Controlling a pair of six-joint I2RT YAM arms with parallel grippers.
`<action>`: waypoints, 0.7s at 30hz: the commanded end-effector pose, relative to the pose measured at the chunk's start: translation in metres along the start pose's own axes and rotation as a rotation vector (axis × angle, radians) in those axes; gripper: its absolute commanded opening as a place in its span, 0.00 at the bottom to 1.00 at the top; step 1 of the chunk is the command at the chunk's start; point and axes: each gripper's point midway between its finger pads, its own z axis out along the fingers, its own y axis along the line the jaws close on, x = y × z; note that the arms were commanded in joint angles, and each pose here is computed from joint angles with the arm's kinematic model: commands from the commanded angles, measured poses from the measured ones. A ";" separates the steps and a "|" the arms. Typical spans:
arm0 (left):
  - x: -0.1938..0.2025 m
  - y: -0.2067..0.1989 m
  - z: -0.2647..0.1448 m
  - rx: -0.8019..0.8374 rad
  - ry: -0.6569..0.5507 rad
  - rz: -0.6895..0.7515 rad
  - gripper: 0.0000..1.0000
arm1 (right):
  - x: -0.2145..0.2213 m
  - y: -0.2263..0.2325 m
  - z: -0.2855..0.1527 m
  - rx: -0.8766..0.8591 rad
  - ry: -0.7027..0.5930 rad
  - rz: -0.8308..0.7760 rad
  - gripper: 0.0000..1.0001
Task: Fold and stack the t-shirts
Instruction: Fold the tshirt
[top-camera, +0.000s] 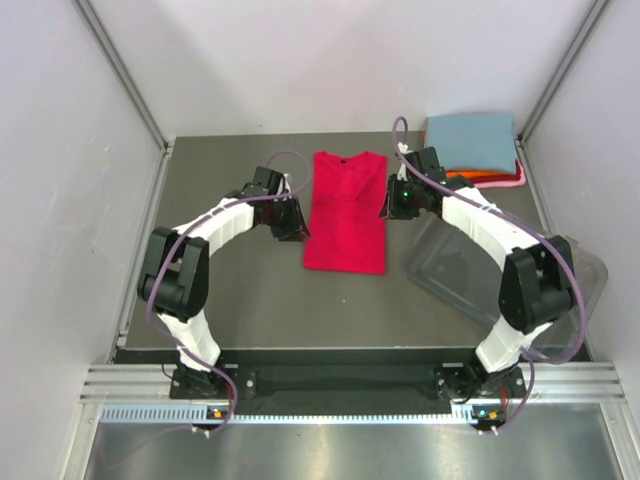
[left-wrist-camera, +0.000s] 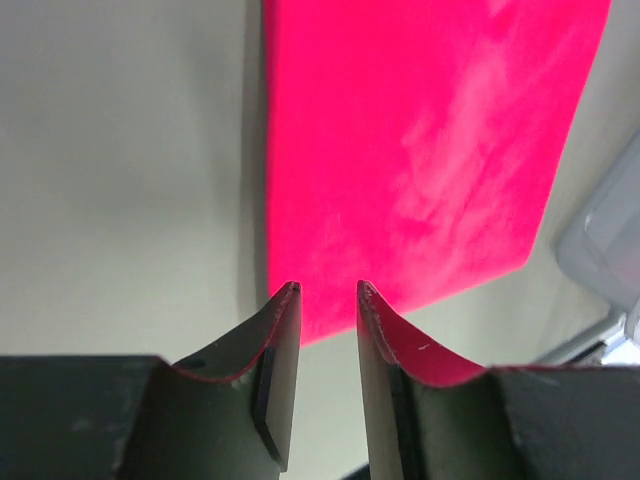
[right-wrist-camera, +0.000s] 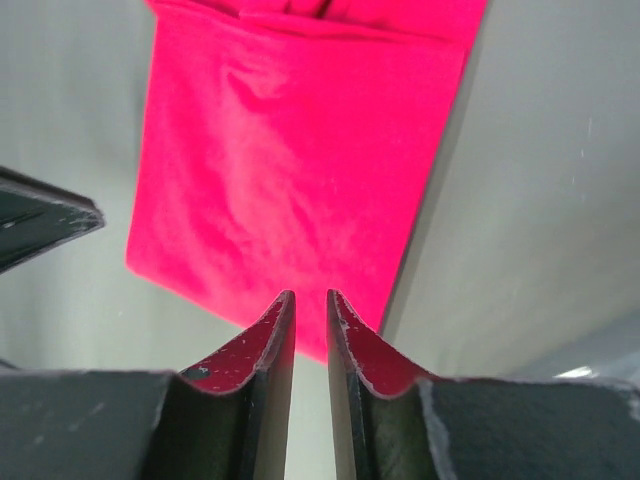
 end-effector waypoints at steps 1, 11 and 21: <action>0.005 -0.009 -0.006 0.071 -0.007 0.033 0.35 | 0.003 0.013 -0.019 -0.045 -0.027 -0.015 0.20; 0.032 0.002 0.003 0.102 0.040 0.029 0.35 | 0.022 0.009 -0.038 -0.047 -0.027 -0.030 0.21; 0.046 0.009 0.005 0.103 0.077 0.044 0.33 | 0.025 0.010 -0.044 -0.051 -0.035 -0.029 0.21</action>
